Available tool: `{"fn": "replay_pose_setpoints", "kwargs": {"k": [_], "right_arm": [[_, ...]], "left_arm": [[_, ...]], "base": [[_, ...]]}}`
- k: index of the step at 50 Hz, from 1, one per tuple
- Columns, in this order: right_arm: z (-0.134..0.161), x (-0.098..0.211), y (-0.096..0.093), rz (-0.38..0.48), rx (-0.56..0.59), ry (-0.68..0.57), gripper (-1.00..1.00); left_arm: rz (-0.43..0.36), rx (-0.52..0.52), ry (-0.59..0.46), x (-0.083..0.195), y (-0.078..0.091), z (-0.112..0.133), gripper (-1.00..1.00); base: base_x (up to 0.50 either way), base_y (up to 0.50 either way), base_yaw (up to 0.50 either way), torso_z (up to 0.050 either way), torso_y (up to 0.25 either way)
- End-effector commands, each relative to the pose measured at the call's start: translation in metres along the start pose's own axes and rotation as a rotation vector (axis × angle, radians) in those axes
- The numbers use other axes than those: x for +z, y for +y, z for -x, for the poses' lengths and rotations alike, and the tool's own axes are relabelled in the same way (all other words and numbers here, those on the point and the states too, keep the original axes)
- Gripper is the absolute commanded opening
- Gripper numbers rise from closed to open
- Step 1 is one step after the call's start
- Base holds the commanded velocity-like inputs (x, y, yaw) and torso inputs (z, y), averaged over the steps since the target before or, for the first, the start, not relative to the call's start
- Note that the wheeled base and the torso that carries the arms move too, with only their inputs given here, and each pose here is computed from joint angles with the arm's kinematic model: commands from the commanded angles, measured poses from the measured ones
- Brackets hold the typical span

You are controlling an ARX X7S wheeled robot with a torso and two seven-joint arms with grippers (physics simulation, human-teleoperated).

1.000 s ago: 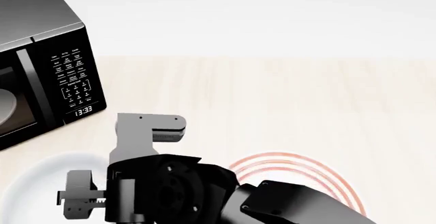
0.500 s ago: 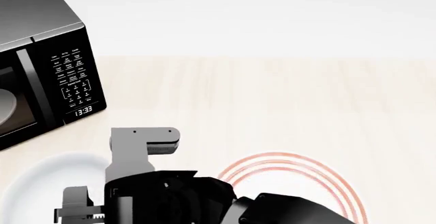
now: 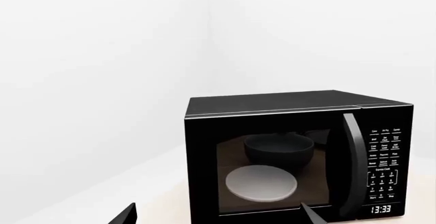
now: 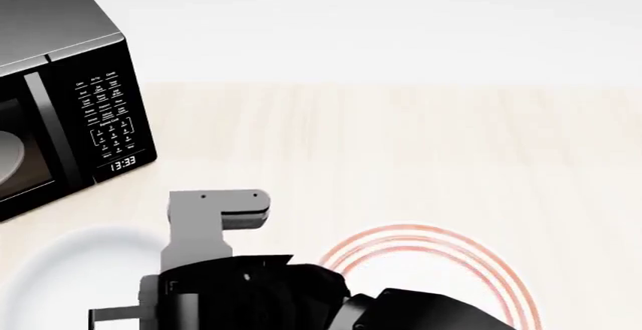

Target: Put the white bowl to the right of the plate.

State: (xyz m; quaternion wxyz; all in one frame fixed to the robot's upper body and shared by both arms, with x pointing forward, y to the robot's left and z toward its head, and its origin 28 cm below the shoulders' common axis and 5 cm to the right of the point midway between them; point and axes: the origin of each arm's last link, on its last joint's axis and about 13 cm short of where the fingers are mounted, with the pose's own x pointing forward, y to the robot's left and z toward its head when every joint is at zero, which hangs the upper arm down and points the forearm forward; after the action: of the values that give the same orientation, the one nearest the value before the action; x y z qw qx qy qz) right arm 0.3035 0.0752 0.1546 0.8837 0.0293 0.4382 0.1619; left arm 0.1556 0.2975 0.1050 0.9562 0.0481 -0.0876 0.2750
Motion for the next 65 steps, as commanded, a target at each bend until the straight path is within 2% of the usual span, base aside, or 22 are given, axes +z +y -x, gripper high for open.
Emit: {"fn": "replay_pose_setpoints", "kwargs": {"k": [1,14,20,26,35,50,65], "right_arm": [[-0.001,-0.002,0.000,0.011,-0.020,0.011,-1.00],[0.006,0.005,0.003,0.026,-0.041,-0.006,-1.00],[0.025,0.019,0.015,0.024,-0.047,-0.040,-1.00],[0.049,0.024,0.016,0.042,-0.060,-0.061,-1.00],[0.078,0.036,0.007,0.042,-0.078,-0.122,-1.00],[0.092,0.054,-0.010,0.008,-0.120,-0.166,-1.00],[0.121,0.068,-0.029,-0.048,-0.133,-0.228,-1.00]], "left_arm": [[0.001,0.001,-0.002,0.001,0.001,0.001,1.00],[-0.001,-0.003,-0.002,0.001,0.000,0.000,1.00],[-0.002,-0.005,-0.002,0.000,-0.001,0.000,1.00],[-0.003,-0.004,0.000,0.000,-0.002,-0.001,1.00],[-0.008,-0.006,0.002,-0.002,-0.004,-0.002,1.00],[-0.012,-0.008,0.000,-0.002,-0.004,-0.001,1.00],[-0.017,-0.011,0.008,0.001,-0.005,-0.002,1.00]], "base": [[0.00,0.00,0.00,0.000,0.000],[0.00,0.00,0.00,0.000,0.000],[0.00,0.00,0.00,0.000,0.000],[0.00,0.00,0.00,0.000,0.000],[0.00,0.00,0.00,0.000,0.000],[0.00,0.00,0.00,0.000,0.001],[0.00,0.00,0.00,0.000,0.000]]}}
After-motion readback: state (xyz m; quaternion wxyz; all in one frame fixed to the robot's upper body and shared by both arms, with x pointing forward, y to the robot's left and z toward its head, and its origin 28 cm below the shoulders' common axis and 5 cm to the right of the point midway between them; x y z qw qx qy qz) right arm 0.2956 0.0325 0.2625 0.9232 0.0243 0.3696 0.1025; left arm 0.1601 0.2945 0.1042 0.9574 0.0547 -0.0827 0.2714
